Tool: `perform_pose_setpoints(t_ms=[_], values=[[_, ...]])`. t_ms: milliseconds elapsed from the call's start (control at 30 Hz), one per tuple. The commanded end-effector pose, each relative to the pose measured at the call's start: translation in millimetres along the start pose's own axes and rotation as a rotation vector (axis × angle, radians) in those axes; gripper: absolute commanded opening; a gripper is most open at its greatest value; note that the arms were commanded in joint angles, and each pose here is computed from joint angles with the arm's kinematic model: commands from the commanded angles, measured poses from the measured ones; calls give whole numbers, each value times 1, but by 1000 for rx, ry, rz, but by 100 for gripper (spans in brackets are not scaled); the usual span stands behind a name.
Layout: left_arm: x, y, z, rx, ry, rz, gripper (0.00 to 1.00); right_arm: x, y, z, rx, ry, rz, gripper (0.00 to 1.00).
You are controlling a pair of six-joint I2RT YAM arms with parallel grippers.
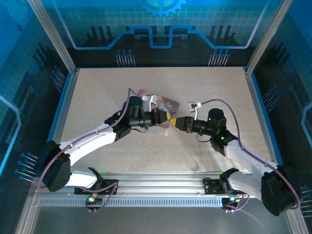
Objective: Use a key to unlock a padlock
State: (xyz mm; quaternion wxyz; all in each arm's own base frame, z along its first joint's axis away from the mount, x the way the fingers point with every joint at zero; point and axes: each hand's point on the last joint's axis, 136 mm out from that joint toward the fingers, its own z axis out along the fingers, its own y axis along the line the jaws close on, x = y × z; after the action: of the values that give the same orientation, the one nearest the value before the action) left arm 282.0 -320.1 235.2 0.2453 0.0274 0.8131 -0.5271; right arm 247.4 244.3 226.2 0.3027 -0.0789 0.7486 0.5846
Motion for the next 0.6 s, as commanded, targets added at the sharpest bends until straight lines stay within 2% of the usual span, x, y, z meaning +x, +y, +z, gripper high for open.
perform_pose_setpoints(t_ms=[0,567], values=[[-4,-11,0,35,-13,16,0,-2,7,3,-41,3,-7,36],[-3,-9,0,32,-16,10,0,2,10,19,-64,30,7,32]])
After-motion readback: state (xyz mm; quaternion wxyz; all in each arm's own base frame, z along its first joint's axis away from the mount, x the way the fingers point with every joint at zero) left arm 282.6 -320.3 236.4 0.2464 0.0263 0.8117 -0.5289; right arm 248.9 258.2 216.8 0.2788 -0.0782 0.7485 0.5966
